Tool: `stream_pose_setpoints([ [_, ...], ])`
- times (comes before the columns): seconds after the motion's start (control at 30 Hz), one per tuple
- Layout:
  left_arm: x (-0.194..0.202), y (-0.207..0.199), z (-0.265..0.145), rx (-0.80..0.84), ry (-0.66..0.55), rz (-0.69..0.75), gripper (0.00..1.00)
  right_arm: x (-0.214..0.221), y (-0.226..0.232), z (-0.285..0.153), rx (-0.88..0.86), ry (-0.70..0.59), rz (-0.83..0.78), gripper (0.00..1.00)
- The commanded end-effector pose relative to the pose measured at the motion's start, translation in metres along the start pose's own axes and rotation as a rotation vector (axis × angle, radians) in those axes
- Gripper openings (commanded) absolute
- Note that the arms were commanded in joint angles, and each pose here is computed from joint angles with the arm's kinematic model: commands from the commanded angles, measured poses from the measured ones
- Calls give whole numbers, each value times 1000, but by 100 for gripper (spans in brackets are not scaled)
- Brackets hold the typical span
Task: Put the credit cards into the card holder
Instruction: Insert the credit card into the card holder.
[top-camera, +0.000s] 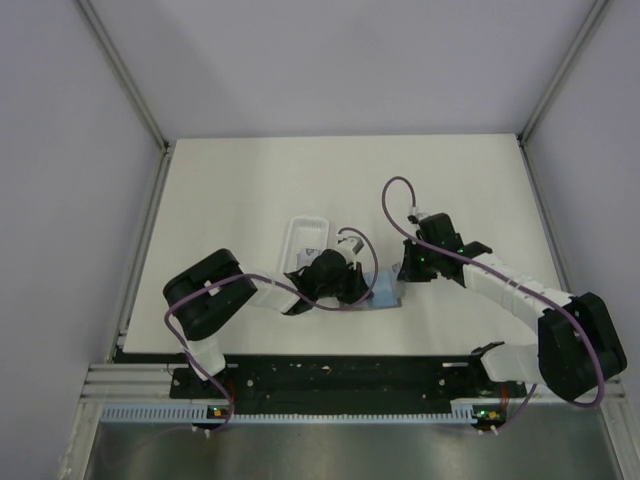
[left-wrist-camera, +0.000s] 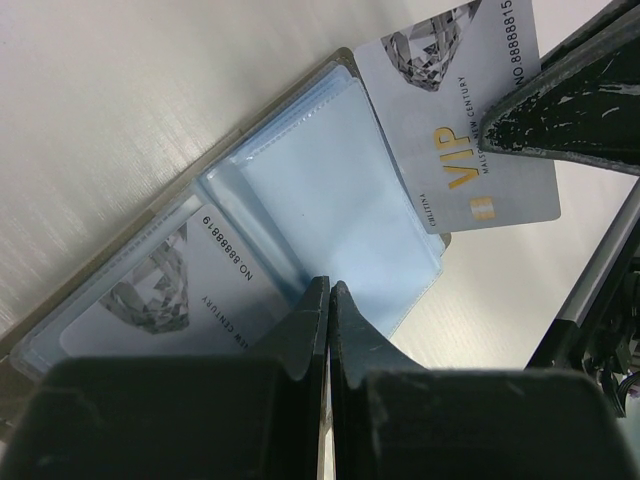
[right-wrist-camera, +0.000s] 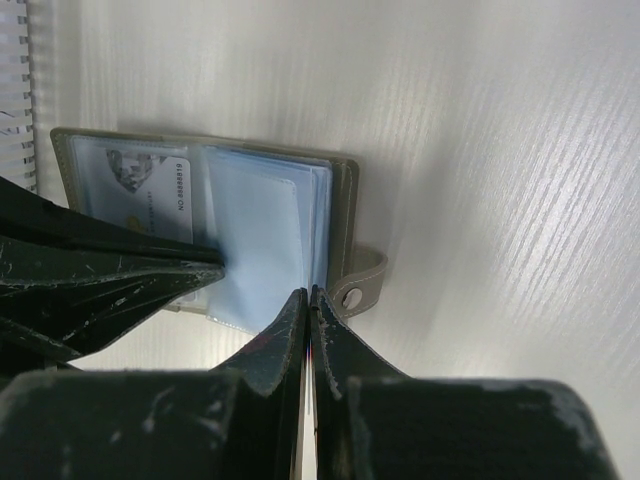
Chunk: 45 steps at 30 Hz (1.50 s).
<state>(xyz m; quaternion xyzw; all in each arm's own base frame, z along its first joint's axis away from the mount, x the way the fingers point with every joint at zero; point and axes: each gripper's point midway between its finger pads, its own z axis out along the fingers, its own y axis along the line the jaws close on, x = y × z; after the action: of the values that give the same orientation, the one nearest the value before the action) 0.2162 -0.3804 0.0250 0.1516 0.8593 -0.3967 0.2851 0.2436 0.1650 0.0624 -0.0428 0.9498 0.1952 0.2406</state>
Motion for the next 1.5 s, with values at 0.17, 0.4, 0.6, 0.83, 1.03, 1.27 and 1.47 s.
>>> stream_pose_setpoints([
  [0.17, 41, 30, -8, -94, 127, -14, 0, -5, 13, -1, -78, 5, -14, 0],
  [0.4, 41, 29, -7, -92, 126, -17, 0, -3, 25, -2, -153, 10, -17, 0],
  [0.6, 39, 27, -9, -87, 122, -16, 0, -2, 35, -4, -209, 7, -7, 0],
  [0.83, 27, 13, -15, -49, 99, -1, 0, 1, 47, -8, -291, -4, -3, 0],
  [1.03, 14, -5, -22, 3, 75, 6, 0, 7, 54, -12, -348, -17, 13, 0],
  [1.27, -7, -32, -34, 87, 28, 10, 0, -4, 66, -27, -406, -82, 5, 0],
  [1.47, -25, -52, -51, 133, -18, 19, 0, -6, 76, -33, -456, -83, 21, 0],
])
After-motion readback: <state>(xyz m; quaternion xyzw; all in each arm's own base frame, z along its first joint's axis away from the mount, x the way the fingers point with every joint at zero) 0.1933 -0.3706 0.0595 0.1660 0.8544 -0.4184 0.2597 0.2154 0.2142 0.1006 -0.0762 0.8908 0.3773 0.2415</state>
